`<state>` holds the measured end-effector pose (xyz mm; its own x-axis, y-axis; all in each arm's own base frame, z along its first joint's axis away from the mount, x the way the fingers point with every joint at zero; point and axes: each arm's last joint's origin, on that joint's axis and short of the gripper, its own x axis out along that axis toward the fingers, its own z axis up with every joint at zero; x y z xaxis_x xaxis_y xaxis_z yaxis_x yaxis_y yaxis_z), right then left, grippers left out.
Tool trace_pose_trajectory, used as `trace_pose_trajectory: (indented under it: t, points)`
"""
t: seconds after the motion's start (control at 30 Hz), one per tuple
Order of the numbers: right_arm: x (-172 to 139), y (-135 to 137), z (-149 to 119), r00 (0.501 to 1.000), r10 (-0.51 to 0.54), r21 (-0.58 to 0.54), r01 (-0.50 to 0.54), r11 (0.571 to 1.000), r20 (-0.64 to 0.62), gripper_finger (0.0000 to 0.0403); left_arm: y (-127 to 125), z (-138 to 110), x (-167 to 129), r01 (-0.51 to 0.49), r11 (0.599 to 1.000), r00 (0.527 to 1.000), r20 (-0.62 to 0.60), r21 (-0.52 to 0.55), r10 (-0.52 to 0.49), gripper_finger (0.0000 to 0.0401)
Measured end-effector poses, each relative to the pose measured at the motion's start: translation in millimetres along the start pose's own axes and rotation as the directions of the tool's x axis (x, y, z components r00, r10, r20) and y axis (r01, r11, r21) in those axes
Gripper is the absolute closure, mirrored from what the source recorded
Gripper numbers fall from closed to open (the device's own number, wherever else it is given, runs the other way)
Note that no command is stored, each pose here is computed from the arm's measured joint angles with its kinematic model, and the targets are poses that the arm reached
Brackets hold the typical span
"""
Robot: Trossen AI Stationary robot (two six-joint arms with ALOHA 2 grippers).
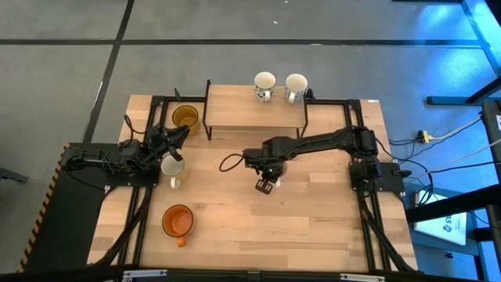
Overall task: Place coffee mugs
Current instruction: Put the yellow patterned mug on the shelf
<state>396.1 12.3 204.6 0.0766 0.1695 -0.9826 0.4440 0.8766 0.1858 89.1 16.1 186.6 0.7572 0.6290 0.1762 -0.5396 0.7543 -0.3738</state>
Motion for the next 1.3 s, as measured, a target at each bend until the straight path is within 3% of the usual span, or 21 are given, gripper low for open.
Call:
trace_pose_trajectory:
  t: [0.27,0.37,0.47,0.63,0.83,0.93,1.07,1.17,1.3]
  points:
    - [-5,1,1,1.0,-0.021,0.007,0.021,1.0,0.006,0.027,0,0,0,0.0,1.0,1.0,0.0,0.0,0.0,0.03]
    - [-25,6,-4,0.997,-0.074,0.016,0.074,0.997,0.033,0.0232,0,0,0,0.001,1.0,1.0,0.0,0.0,-0.001,0.03]
    - [-51,19,-20,0.979,-0.143,0.02,0.142,0.99,0.147,0.0208,0,0,0,0.003,1.0,1.0,-0.001,0.0,-0.003,0.03]
    - [-75,47,-63,0.911,-0.263,0.022,0.27,0.963,0.319,0.019,0,-1,0,0.001,1.0,1.0,-0.009,0.007,-0.001,0.03]
    - [-70,71,-118,0.772,-0.361,0.186,0.31,0.932,0.524,0.019,0,-2,0,0.017,0.999,1.0,-0.018,-0.031,-0.018,0.03]
    - [-51,82,-144,0.693,-0.389,0.258,0.292,0.921,0.607,0.0189,0,-2,0,0.017,0.999,1.0,-0.018,-0.035,-0.018,0.03]
    - [-24,96,-170,0.603,-0.357,0.308,0.188,0.933,0.713,0.0189,0,-2,0,0.016,0.999,1.0,-0.021,-0.041,-0.017,0.03]
    - [-4,99,-179,0.581,-0.309,0.335,0.066,0.94,0.752,0.0189,0,-2,0,0.015,0.997,1.0,-0.021,-0.081,-0.017,0.03]
    - [17,98,-181,0.583,-0.25,0.381,-0.113,0.918,0.773,0.0189,0,-2,0,0.013,0.988,1.0,-0.021,-0.155,-0.017,0.03]
